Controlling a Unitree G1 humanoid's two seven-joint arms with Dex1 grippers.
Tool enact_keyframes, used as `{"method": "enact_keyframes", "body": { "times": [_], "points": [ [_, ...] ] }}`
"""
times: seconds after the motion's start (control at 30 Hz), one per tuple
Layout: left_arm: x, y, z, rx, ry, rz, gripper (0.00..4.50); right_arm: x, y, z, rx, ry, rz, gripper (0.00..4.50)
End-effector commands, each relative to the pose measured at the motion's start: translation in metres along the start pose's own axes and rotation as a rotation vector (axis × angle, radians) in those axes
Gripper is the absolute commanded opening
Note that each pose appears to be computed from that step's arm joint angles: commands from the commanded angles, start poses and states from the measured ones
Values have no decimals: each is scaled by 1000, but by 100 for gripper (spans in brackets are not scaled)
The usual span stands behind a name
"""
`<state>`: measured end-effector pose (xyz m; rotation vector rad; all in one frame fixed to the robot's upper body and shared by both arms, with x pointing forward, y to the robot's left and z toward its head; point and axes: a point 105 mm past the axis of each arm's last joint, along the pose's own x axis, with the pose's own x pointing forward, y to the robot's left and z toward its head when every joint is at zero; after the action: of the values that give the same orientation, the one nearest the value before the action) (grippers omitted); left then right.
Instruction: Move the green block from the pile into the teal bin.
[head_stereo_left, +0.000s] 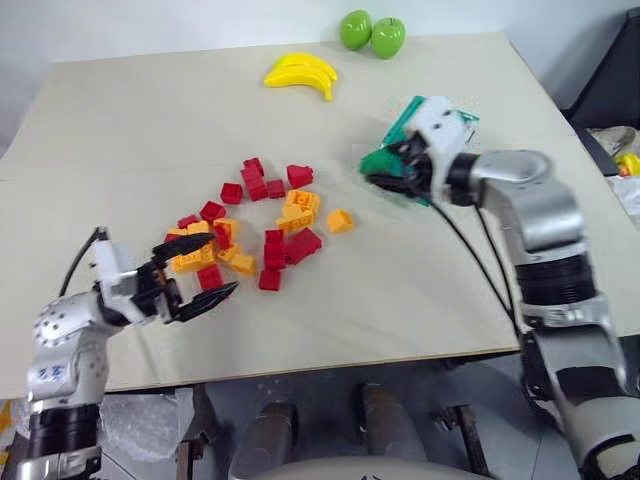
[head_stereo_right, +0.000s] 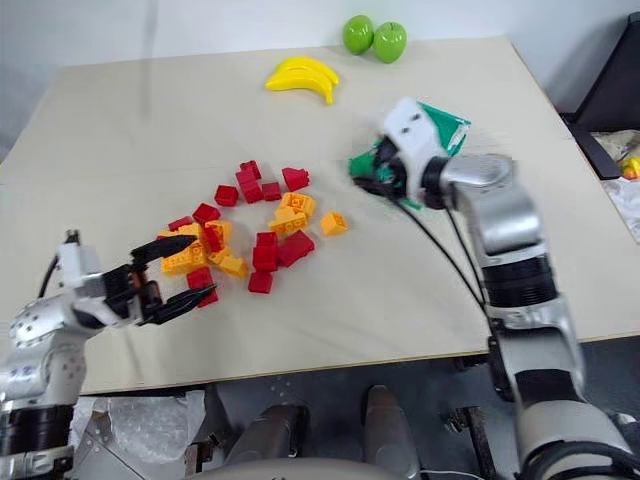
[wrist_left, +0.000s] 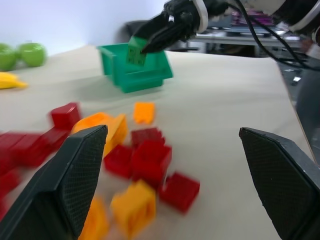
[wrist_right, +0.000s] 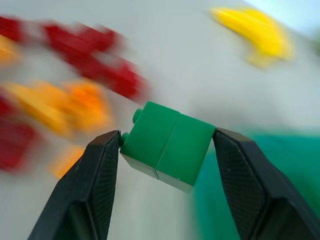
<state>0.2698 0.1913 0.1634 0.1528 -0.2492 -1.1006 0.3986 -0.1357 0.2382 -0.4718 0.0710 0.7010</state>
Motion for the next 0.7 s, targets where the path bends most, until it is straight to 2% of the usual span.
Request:
{"method": "enact_keyframes", "body": {
  "times": [0.03, 0.13, 0.23, 0.37, 0.43, 0.57, 0.7],
  "points": [
    [23, 1, 5, 31, 23, -55, 450, -16, -39, 10, -40, -20, -176, 251],
    [37, 9, 6, 43, 42, -66, 450, -18, -59, 3, -32, 1, -273, 251],
    [63, 26, 9, 82, 79, -38, 450, -8, -61, -1, -19, -19, -279, 251],
    [82, 41, 11, 108, 107, 13, 450, 1, -68, -1, -11, -47, -319, 251],
    [86, 47, 10, 101, 122, 43, 450, 3, -76, 2, -14, -57, -366, 324],
    [88, 51, 8, 48, 157, 83, 450, 2, -75, 11, -41, -87, -348, 447],
    [78, 51, 16, -53, 95, 96, 450, -8, -63, 20, -64, -134, -263, 447]
  ]
}}
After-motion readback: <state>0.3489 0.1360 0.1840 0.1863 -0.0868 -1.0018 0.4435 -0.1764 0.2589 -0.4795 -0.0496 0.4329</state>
